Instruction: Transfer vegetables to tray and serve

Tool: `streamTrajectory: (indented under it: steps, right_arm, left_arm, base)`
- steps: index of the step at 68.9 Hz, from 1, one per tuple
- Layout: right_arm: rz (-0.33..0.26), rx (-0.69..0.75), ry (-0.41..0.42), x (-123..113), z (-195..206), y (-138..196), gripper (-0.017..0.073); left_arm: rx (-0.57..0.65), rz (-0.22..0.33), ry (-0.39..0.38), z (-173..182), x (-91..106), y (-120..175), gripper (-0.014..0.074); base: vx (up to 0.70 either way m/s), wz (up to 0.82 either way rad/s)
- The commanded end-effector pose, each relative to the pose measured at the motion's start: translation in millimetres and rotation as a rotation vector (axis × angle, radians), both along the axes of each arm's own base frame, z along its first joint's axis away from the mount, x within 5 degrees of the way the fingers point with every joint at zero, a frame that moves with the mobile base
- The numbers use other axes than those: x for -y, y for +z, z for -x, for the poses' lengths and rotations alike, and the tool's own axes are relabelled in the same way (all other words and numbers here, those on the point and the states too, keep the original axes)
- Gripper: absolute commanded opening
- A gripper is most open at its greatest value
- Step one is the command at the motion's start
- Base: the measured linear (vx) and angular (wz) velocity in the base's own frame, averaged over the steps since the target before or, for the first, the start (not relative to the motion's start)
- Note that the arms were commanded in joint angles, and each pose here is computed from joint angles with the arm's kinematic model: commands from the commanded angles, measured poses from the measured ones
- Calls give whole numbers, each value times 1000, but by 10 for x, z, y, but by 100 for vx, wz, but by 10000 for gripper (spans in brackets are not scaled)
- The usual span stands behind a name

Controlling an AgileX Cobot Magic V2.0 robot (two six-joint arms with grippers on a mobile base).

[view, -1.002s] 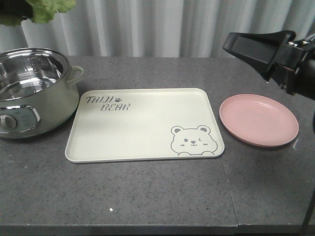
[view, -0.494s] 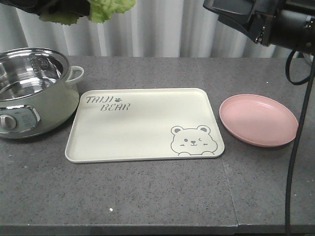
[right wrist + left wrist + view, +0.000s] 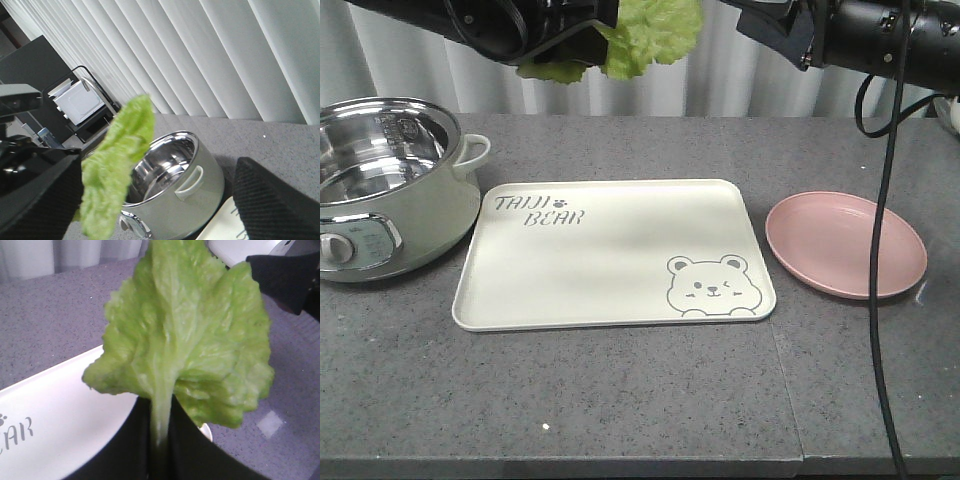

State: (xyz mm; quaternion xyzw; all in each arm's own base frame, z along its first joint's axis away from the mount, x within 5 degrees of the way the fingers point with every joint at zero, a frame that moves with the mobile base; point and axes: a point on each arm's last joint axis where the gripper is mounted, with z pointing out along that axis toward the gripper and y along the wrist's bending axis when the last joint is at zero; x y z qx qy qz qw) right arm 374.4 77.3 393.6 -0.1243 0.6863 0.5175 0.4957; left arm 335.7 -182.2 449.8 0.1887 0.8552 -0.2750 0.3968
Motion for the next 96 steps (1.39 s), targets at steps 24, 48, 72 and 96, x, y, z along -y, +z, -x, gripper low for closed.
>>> streamTrajectory:
  steps: [24, 48, 72, 96]
  right_arm:
    - [-78, 60, 55, -455, 73, 185, 592]
    - [-62, 73, 73, -630, 107, 171, 566]
    - [-57, 68, 45, -618, 84, 166, 34]
    - [-52, 69, 24, -599, 66, 162, -7]
  left_arm:
    - [119, 100, 21, 82, -14, 280, -8]
    - [92, 87, 17, 17, 18, 191, -8]
    - [69, 72, 6, 33, 19, 170, -7]
    - [66, 69, 2, 55, 8, 183, 197]
  base:
    - [0, 0]
    - [0, 0]
    - [0, 0]
    - [0, 0]
